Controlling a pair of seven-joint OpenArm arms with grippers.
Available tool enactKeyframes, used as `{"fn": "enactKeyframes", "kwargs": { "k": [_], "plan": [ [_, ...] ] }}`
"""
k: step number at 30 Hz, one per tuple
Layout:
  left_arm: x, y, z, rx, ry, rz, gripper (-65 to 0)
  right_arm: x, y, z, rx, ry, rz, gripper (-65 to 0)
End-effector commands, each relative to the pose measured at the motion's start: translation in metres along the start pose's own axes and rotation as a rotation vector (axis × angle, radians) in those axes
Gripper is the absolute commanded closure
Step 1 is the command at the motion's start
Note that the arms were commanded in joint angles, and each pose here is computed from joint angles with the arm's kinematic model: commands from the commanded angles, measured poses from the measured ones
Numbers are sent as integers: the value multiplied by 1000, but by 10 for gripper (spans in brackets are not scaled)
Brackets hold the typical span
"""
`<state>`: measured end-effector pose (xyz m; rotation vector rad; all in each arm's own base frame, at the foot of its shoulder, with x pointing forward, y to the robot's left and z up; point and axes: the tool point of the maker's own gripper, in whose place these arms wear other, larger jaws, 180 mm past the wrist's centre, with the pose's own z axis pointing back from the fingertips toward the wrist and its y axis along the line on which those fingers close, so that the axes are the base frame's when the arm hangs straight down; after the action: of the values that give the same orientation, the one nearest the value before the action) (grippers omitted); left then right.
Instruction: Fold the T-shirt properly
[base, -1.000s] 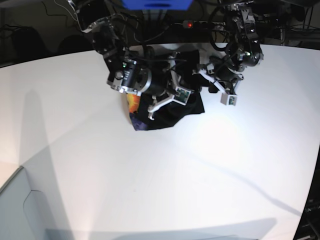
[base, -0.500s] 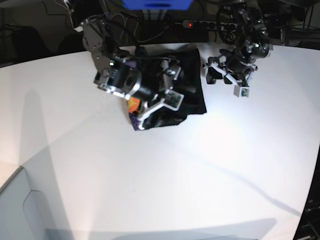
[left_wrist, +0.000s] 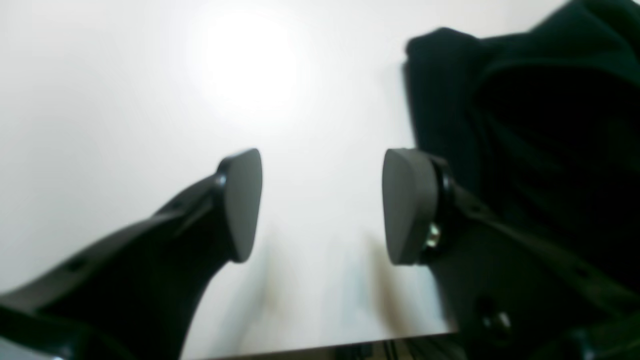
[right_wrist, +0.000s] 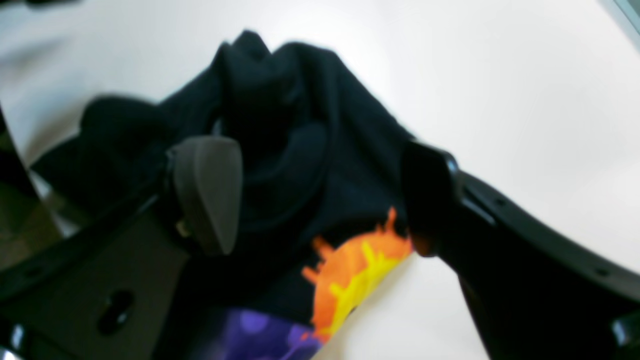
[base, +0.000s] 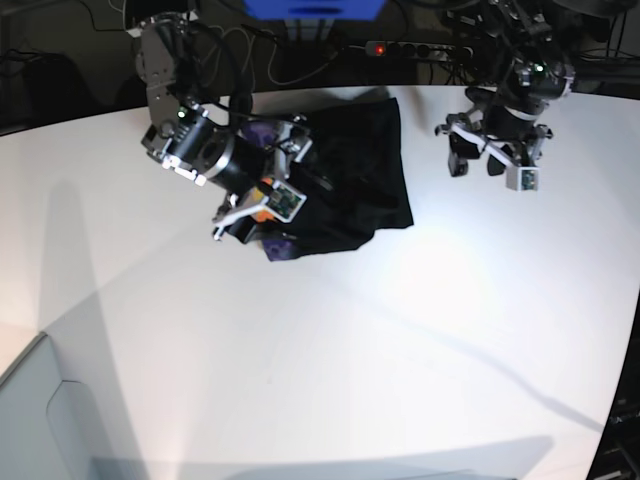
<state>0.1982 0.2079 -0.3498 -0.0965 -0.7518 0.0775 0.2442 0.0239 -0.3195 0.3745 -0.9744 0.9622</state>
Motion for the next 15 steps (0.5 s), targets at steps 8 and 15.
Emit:
{"fn": "enactKeyframes", "kwargs": {
  "k": [8,15],
  "plan": [
    [17,65,34,150,-106,105,-370,23,46,-7,135,-77,39,-481],
    [25,94,51,207,-135,101,-370,22,108,-18,327,-60,119,-481]
  ]
}}
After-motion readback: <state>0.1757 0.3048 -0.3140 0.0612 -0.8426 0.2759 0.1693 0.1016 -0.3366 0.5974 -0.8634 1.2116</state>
